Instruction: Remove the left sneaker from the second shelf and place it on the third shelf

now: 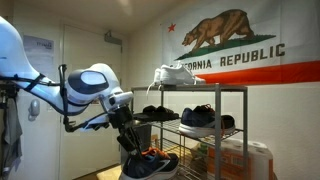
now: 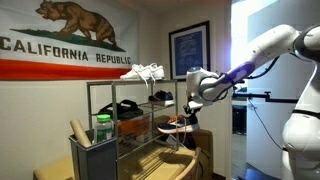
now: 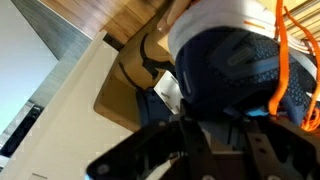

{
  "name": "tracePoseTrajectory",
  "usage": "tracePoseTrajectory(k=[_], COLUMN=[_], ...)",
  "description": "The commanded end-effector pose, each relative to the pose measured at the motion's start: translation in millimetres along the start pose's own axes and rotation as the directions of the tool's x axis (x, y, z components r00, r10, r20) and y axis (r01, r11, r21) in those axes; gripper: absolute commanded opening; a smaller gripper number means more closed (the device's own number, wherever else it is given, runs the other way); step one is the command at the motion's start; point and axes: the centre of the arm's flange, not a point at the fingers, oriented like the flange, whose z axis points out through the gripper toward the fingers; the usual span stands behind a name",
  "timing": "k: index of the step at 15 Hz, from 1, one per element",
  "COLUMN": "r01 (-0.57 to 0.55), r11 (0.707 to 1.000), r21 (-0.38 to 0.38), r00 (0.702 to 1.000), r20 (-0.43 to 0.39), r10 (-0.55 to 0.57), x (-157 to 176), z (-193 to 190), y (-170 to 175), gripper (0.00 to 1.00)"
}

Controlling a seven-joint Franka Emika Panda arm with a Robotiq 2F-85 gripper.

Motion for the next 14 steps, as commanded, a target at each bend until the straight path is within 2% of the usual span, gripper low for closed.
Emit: tracePoseTrajectory(k=[1,8,14], r01=[-0.042,-0.082,-0.111], r11=[0.998,0.990,0.985], r21=[0.057,0.116,0.130], r00=[0.997,0.986,0.973], r20=[-0.060,-0.135,-0.187], r10=[0.045,0.097,0.134], x=[7,26,46], z=[21,48,67], y=[-33,-90,-130], gripper=[0.09,0.09,0.09])
